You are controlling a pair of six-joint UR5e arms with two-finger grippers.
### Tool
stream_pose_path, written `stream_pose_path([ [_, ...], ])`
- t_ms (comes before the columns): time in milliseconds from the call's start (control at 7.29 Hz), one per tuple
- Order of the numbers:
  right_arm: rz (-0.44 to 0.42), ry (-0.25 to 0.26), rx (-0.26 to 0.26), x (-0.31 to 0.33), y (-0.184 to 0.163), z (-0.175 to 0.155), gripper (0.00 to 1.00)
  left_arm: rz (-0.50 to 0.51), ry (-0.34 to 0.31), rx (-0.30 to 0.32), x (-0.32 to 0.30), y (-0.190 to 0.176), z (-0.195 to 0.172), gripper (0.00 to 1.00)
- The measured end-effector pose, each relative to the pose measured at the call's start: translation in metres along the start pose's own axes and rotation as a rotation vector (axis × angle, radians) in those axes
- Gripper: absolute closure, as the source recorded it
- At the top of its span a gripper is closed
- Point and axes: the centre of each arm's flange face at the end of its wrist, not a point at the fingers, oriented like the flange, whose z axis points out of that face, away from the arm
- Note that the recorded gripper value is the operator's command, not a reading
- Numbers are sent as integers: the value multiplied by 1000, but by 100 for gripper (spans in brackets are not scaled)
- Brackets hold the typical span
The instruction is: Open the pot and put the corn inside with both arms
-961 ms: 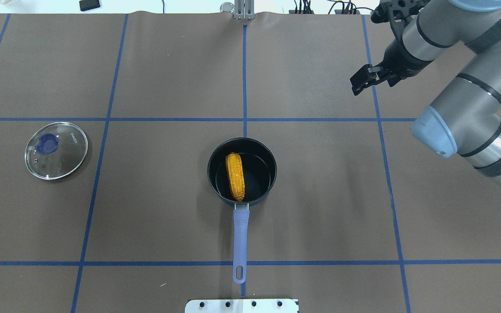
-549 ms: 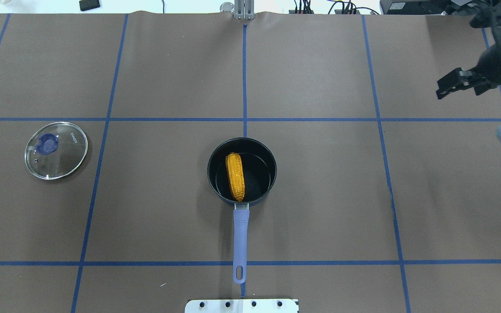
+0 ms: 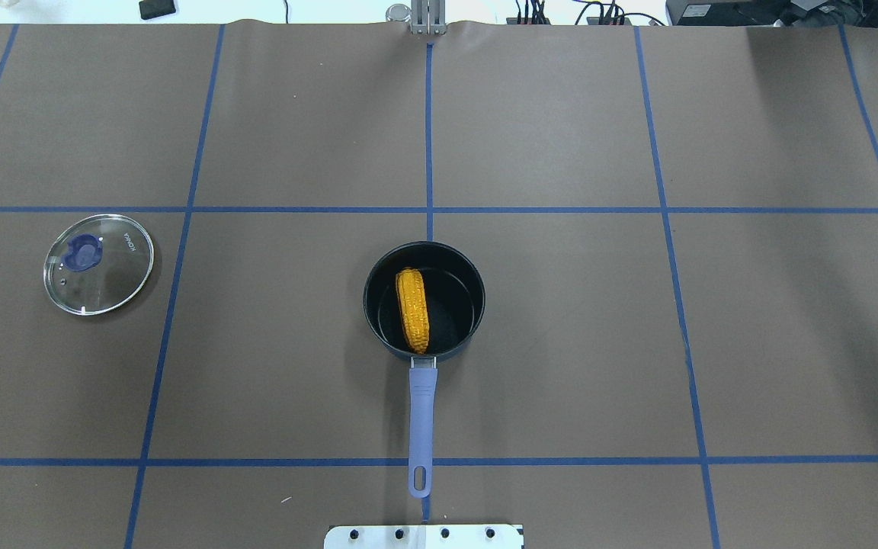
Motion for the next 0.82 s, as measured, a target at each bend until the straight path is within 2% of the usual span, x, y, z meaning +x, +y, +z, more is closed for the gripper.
stream_pose_path([
  [275,-19,15,-10,40,25,-1,0,-58,3,-35,-10,11,-3,0],
  [549,-25,51,-15,52,33,0,0,-112,7,-69,-13,28,-6,0],
  [824,-27,60,-17,54,35,1,0,-132,9,-86,-12,33,-8,0],
])
